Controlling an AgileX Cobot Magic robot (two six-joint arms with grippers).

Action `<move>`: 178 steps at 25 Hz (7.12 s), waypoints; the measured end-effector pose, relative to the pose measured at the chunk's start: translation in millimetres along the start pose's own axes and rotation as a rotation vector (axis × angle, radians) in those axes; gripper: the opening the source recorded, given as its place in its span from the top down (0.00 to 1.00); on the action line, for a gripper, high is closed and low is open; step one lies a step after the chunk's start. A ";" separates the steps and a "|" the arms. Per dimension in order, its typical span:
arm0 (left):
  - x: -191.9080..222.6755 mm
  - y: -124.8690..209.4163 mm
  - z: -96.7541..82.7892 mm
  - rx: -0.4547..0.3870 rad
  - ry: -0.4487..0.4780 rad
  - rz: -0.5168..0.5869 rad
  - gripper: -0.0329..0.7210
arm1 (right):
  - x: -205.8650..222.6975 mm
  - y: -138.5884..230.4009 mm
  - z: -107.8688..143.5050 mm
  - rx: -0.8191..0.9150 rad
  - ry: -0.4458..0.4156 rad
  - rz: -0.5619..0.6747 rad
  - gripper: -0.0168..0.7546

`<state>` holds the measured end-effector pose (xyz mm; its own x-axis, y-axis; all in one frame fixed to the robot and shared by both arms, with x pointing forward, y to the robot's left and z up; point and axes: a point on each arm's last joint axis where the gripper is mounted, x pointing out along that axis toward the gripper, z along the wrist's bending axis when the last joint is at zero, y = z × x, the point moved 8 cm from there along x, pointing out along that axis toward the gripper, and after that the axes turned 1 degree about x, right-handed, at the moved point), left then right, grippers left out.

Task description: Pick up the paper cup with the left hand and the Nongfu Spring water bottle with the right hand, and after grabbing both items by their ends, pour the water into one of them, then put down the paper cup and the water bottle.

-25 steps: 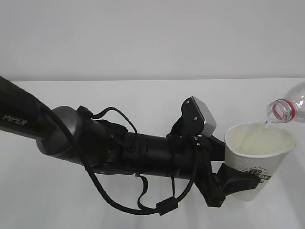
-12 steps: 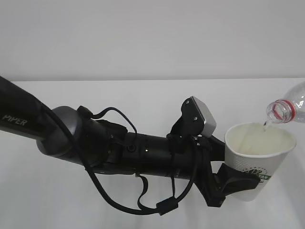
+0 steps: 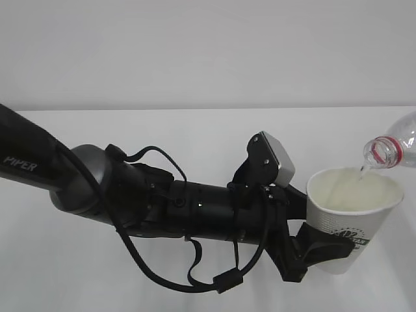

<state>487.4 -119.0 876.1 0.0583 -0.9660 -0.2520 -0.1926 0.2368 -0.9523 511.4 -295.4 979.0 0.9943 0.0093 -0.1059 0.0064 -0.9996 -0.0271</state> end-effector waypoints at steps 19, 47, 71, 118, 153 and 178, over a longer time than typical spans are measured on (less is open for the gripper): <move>0.0 0.3 0.2 0.000 -0.001 0.001 0.31 | 0.0 0.0 0.0 -0.004 0.000 0.000 0.49; 0.1 0.8 0.4 0.000 -0.002 0.003 0.31 | 0.2 0.0 -1.9 -0.017 0.009 0.000 0.49; 0.1 1.3 0.8 0.000 -0.005 0.006 0.31 | 0.2 -0.1 -2.1 -0.018 0.010 0.000 0.49; 0.5 3.8 1.5 -0.003 -0.006 0.013 0.32 | 0.2 -0.1 -3.3 -0.020 0.017 0.000 0.49; 0.5 3.8 1.5 -0.003 -0.006 0.013 0.32 | 0.2 1.0 -3.3 0.352 0.019 0.003 0.49; 0.5 3.8 1.5 -0.003 -0.006 0.013 0.32 | 1.6 1.4 -0.2 1.210 0.010 0.004 0.49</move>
<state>488.1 -118.5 872.1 0.0622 -0.9622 -0.2650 -0.1965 0.2485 -0.9485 513.0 -296.7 979.0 0.9949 0.0011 -0.1005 -0.0946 -0.3287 -0.9397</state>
